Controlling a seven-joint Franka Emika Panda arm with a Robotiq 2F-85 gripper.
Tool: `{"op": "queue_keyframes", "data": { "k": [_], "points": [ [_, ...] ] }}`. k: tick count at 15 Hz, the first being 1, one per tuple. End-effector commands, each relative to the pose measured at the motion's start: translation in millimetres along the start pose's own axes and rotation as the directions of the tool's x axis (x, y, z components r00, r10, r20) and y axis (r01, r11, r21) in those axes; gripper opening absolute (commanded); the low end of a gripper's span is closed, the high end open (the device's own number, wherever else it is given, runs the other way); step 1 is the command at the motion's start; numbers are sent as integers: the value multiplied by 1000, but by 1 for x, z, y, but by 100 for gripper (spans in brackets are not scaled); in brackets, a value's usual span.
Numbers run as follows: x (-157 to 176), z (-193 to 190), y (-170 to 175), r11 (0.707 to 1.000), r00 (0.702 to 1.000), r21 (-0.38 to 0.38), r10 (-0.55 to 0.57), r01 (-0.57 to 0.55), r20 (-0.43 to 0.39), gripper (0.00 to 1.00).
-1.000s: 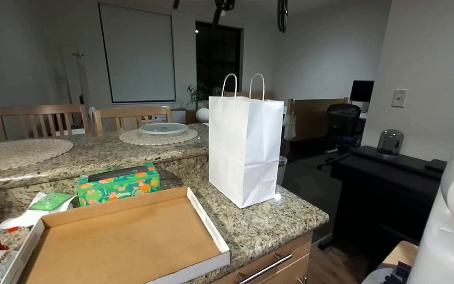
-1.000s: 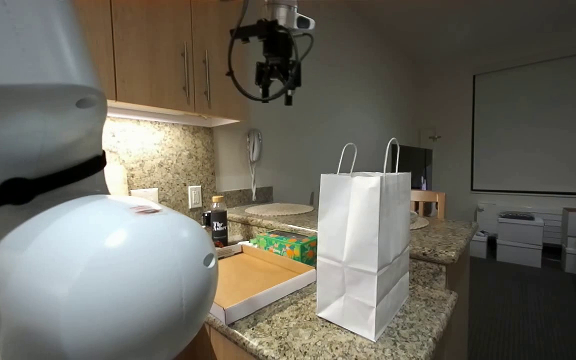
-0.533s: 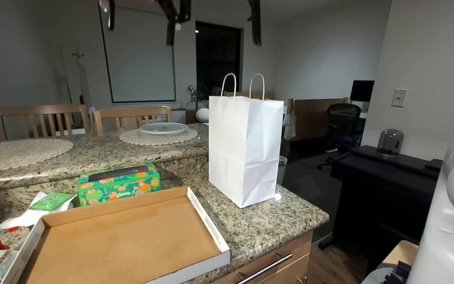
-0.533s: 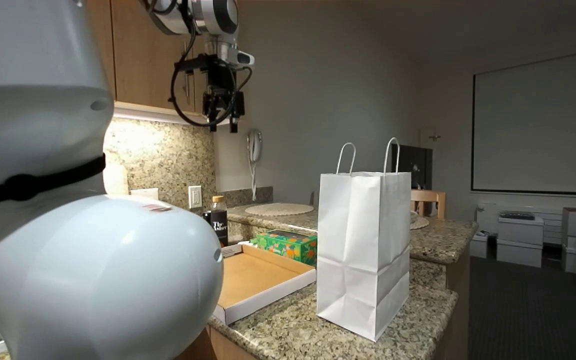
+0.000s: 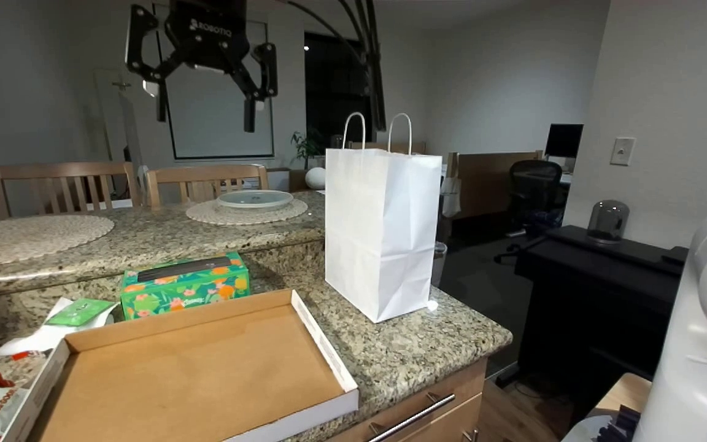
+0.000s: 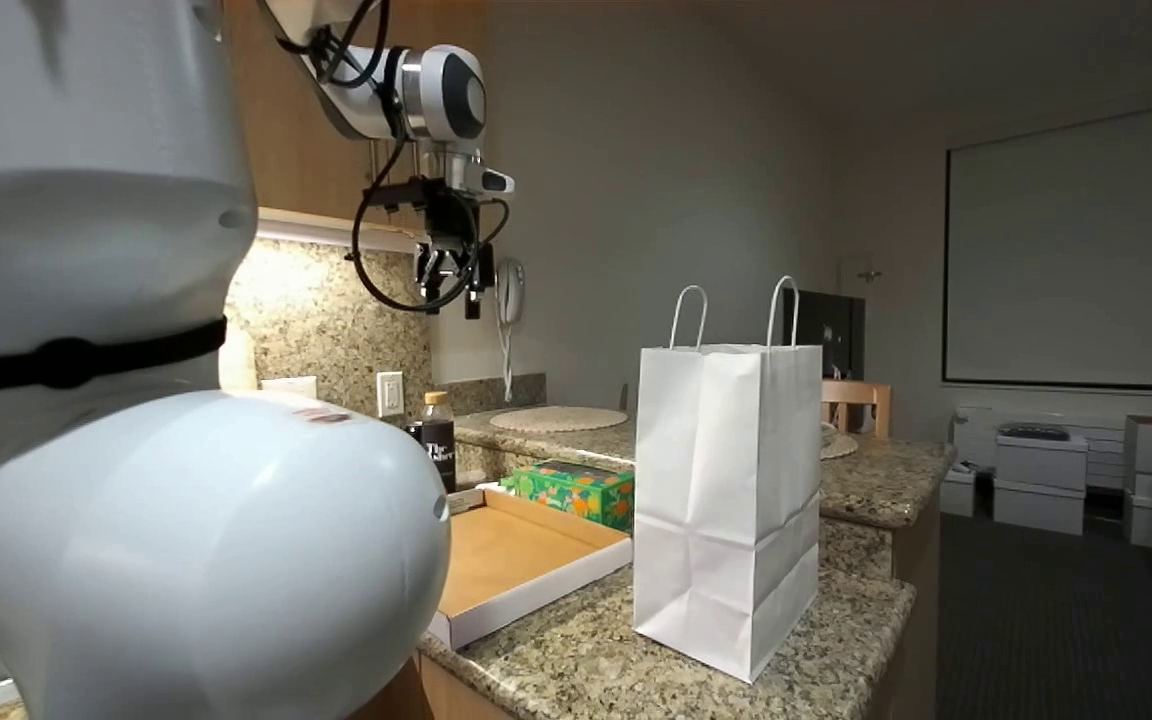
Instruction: Put the black socks in the white bag
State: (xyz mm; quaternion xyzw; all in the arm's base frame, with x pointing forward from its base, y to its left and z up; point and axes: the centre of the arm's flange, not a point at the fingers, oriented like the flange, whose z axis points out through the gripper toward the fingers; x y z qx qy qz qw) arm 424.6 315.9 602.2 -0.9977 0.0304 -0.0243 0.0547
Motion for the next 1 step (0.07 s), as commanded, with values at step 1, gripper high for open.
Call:
{"op": "queue_keyframes", "data": {
  "k": [1],
  "points": [
    [-1,-2,0,1000,1000,1,-1,1,-4,100]
  ]
}}
